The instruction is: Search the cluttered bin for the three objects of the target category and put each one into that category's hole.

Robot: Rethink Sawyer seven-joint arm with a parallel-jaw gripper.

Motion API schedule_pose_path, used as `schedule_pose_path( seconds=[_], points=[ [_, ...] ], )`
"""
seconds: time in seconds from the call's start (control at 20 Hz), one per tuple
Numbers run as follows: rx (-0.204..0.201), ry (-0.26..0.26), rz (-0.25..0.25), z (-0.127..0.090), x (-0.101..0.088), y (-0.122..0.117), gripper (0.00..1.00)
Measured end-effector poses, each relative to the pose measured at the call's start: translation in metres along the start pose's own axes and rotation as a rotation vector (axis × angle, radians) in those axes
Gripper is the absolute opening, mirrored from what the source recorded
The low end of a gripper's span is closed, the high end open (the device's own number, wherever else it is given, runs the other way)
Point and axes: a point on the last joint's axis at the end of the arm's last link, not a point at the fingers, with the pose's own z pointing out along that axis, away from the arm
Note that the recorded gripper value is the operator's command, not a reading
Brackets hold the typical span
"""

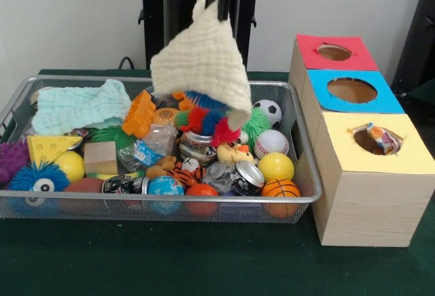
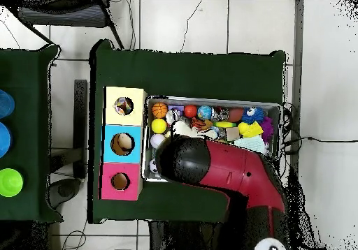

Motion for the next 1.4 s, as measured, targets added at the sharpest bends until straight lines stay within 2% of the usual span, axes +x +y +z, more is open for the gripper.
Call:
schedule_pose_path(
  seconds=[0.05, 0.2, 0.5, 1.4],
  points=[
    [0.009, 0.017, -0.003, -0.012, 0.002, -0.002, 0.00],
    [0.018, 0.025, -0.005, -0.031, 0.001, -0.006, 0.00],
    [0.011, -0.034, 0.005, -0.064, -0.008, -0.012, 0.00],
    [0.008, -0.074, 0.025, -0.083, -0.013, -0.025, 0.00]
  ],
)
